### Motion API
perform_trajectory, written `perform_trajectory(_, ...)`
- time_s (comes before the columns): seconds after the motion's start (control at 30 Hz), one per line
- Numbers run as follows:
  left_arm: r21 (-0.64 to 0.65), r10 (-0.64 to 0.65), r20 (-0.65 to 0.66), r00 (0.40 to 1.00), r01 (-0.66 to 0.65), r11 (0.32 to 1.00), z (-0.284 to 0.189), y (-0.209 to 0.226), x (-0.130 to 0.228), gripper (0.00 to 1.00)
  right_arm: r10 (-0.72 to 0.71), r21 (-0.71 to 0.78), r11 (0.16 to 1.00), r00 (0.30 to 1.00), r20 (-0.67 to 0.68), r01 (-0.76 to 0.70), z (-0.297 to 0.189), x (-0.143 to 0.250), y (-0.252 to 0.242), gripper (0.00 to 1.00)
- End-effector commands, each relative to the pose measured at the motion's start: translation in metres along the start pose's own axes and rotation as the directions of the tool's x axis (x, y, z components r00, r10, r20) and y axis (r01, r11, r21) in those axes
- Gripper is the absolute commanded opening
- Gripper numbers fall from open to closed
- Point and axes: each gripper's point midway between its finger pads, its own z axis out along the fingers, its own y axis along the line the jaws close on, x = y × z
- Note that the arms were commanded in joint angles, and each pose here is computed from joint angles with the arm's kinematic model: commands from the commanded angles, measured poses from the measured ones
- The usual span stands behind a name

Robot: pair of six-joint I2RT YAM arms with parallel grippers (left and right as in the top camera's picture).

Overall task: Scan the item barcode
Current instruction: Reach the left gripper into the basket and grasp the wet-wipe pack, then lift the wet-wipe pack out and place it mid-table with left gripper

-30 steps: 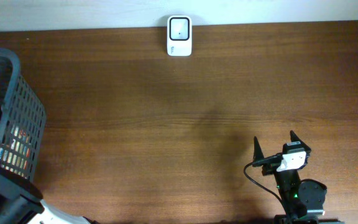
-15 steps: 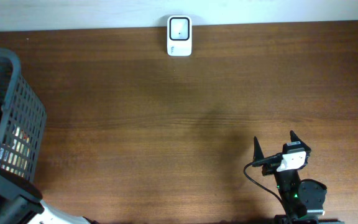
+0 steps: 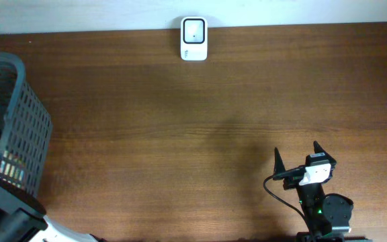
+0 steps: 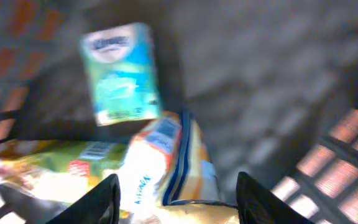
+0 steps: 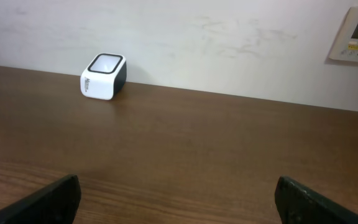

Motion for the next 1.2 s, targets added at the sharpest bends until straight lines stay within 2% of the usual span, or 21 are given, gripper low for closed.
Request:
perform_trajectory(0.0, -0.163, -0.098, -0.025, 0.995, 0.093, 0.982, 0.007, 0.029, 0.003, 0.58, 0.001, -0.016, 1.000, 1.000, -0.003, -0.001, 0.000, 0.002, 0.003, 0.99)
perform_trajectory(0.1, -0.163, -0.208, -0.025, 0.978, 0.201, 0.966, 0.007, 0.028, 0.007, 0.56, 0.001, -0.015, 1.000, 1.000, -0.003, -0.001, 0.000, 0.002, 0.003, 0.99)
perform_trajectory(0.2, -0.133, -0.226, -0.112, 0.968, 0.211, 0.968, 0.011, 0.017, 0.029, 0.61, 0.001, -0.015, 1.000, 1.000, -0.003, -0.001, 0.000, 0.002, 0.003, 0.99)
perform_trajectory(0.23, -0.124, -0.224, -0.137, 0.965, 0.208, 0.970, 0.017, 0.013, 0.037, 0.59, 0.001, -0.015, 1.000, 1.000, -0.003, -0.001, 0.000, 0.002, 0.003, 0.99)
perform_trajectory(0.3, -0.121, -0.219, -0.181, 0.959, 0.199, 0.972, 0.031, 0.008, 0.052, 0.50, 0.001, -0.015, 1.000, 1.000, -0.003, -0.001, 0.000, 0.002, 0.003, 0.99)
perform_trajectory(0.4, -0.121, -0.220, -0.169, 0.961, 0.201, 0.972, 0.034, 0.008, 0.050, 0.05, 0.001, -0.015, 1.000, 1.000, -0.003, -0.001, 0.000, 0.002, 0.003, 0.99)
perform_trajectory(0.43, -0.122, -0.222, -0.154, 0.963, 0.204, 0.971, 0.034, 0.009, 0.047, 0.00, 0.001, -0.015, 1.000, 1.000, -0.003, -0.001, 0.000, 0.002, 0.003, 0.99)
perform_trajectory(0.53, -0.125, -0.225, -0.092, 0.970, 0.213, 0.969, 0.015, 0.015, 0.025, 0.00, 0.001, -0.015, 1.000, 1.000, -0.003, -0.001, 0.000, 0.002, 0.003, 0.99)
perform_trajectory(0.63, -0.103, -0.204, 0.113, 0.972, 0.216, 0.971, -0.066, 0.017, -0.036, 0.00, 0.001, -0.015, 1.000, 1.000, -0.003, -0.001, 0.000, 0.002, 0.003, 0.99)
perform_trajectory(0.67, -0.095, -0.189, 0.258, 0.948, 0.219, 0.971, -0.121, 0.015, -0.067, 0.00, 0.001, -0.015, 1.000, 1.000, -0.003, -0.001, 0.000, 0.002, 0.003, 0.99)
perform_trajectory(0.7, -0.072, -0.209, 0.359, 0.910, 0.250, 0.966, -0.160, 0.009, -0.083, 0.00, 0.001, -0.015, 1.000, 1.000, -0.003, -0.001, 0.000, 0.002, 0.003, 0.99)
perform_trajectory(0.77, -0.001, -0.182, 0.548, 0.817, 0.219, 0.976, -0.242, -0.019, -0.103, 0.00, 0.001, -0.015, 1.000, 1.000, -0.003, -0.001, 0.000, 0.002, 0.003, 0.99)
perform_trajectory(0.8, 0.014, -0.174, 0.589, 0.789, 0.205, 0.979, -0.263, -0.028, -0.103, 0.00, 0.001, -0.015, 1.000, 1.000, -0.003, -0.001, 0.000, 0.002, 0.003, 0.99)
perform_trajectory(0.83, 0.042, -0.151, 0.670, 0.727, 0.166, 0.985, -0.304, -0.047, -0.102, 0.00, 0.001, -0.015, 1.000, 1.000, -0.003, -0.001, 0.000, 0.002, 0.003, 0.99)
perform_trajectory(0.9, 0.074, -0.126, 0.754, 0.644, 0.108, 0.991, -0.347, -0.071, -0.099, 0.00, 0.001, -0.015, 1.000, 1.000, -0.003, -0.001, 0.000, 0.002, 0.003, 0.99)
perform_trajectory(0.93, 0.103, -0.109, 0.815, 0.569, 0.042, 0.994, -0.383, -0.096, -0.093, 0.00, 0.001, -0.015, 1.000, 1.000, -0.003, -0.001, 0.000, 0.002, 0.003, 0.99)
perform_trajectory(1.0, 0.132, -0.083, 0.862, 0.499, -0.063, 0.989, -0.418, -0.132, -0.079, 0.00, 0.001, -0.015, 1.000, 1.000, -0.003, -0.001, 0.000, 0.002, 0.003, 0.99)
perform_trajectory(1.03, 0.155, -0.061, 0.875, 0.480, -0.158, 0.975, -0.433, -0.166, -0.066, 0.00, 0.001, -0.015, 1.000, 1.000, -0.003, -0.001, 0.000, 0.002, 0.003, 0.99)
perform_trajectory(1.07, 0.171, -0.020, 0.874, 0.486, -0.268, 0.948, -0.437, -0.206, -0.050, 0.00, 0.001, -0.015, 1.000, 1.000, -0.003, -0.001, 0.000, 0.002, 0.003, 0.99)
perform_trajectory(1.1, 0.178, 0.054, 0.851, 0.522, -0.383, 0.907, -0.427, -0.252, -0.033, 0.00, 0.001, -0.015, 1.000, 1.000, -0.003, -0.001, 0.000, 0.002, 0.003, 0.99)
perform_trajectory(1.17, 0.178, 0.149, 0.807, 0.572, -0.475, 0.862, -0.404, -0.296, -0.016, 0.00, 0.001, -0.015, 1.000, 1.000, -0.003, -0.001, 0.000, 0.002, 0.003, 0.99)
